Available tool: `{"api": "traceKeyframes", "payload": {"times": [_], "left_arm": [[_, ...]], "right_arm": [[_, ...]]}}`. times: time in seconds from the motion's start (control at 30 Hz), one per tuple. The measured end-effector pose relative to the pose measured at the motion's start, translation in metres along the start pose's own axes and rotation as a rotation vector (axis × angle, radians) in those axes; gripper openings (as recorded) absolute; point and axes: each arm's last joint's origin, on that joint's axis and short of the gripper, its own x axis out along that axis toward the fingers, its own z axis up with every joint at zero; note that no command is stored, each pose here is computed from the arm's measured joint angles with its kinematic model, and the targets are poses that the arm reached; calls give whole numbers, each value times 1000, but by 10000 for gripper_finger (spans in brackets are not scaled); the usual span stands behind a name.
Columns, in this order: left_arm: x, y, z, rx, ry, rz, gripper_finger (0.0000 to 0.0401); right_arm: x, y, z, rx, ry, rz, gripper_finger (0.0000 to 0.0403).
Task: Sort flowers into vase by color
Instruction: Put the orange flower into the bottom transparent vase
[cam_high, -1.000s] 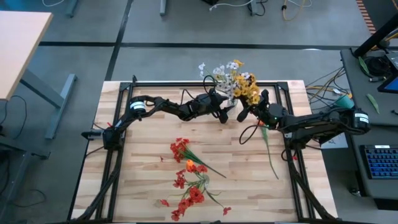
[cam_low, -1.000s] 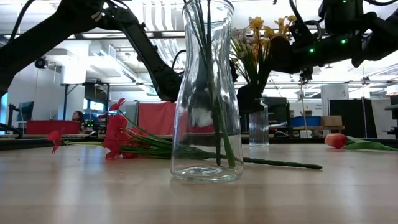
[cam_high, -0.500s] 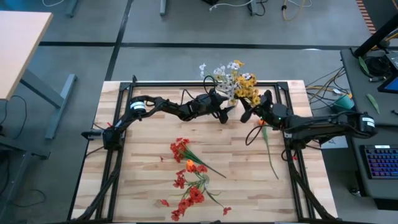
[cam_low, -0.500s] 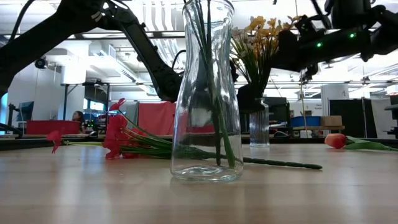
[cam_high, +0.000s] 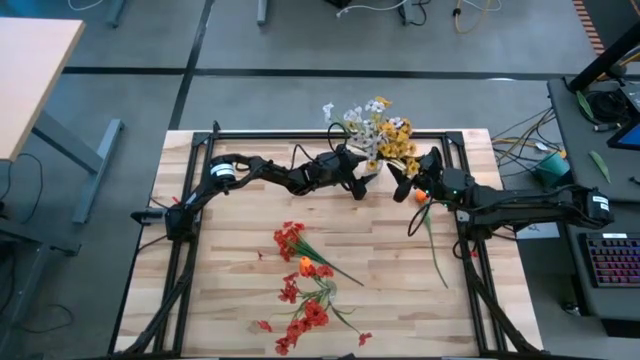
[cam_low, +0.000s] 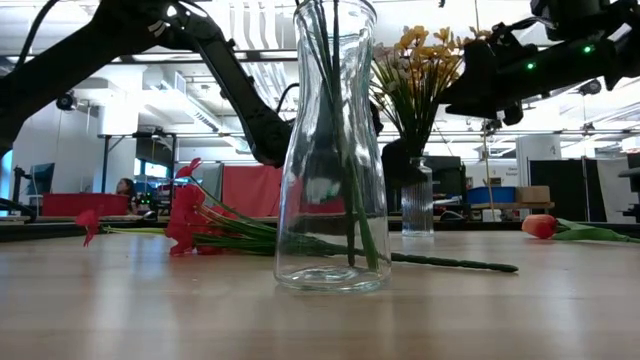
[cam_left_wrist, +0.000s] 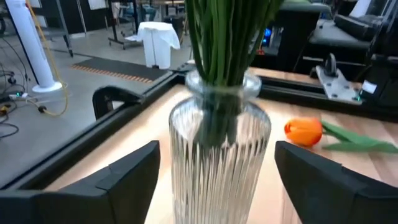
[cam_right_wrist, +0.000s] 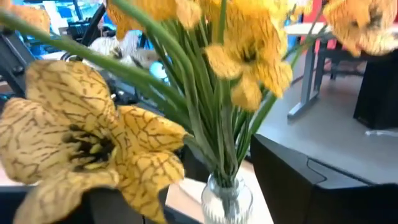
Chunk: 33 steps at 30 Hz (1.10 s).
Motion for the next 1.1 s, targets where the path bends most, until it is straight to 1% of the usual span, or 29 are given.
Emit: {"api": "traceKeyframes", "payload": {"times": [0.1,0.23,0.33,0.5,0.67,0.73,0.9,1.1], "left_arm": [[-1,0,0,3,27,1,314],[-3,0,6,8,82,3,324],[-6,0,11,23,135,-5,326],[-9,-1,17,25,166,-55,326],[-15,-2,26,-3,226,-74,326],[-20,-2,32,-16,267,-71,326],[-30,-2,36,-24,401,-63,326],[-47,-1,40,-23,573,-53,327]], "right_arm": [[-4,0,-2,33,36,6,212],[-9,1,-8,73,121,10,212],[-12,3,-11,95,198,10,211],[-17,8,-15,123,351,-6,210],[-24,13,-14,152,500,-16,210],[-27,15,-13,168,552,-7,210],[-34,18,-9,225,667,20,210],[-41,19,-6,348,842,48,210]]}}
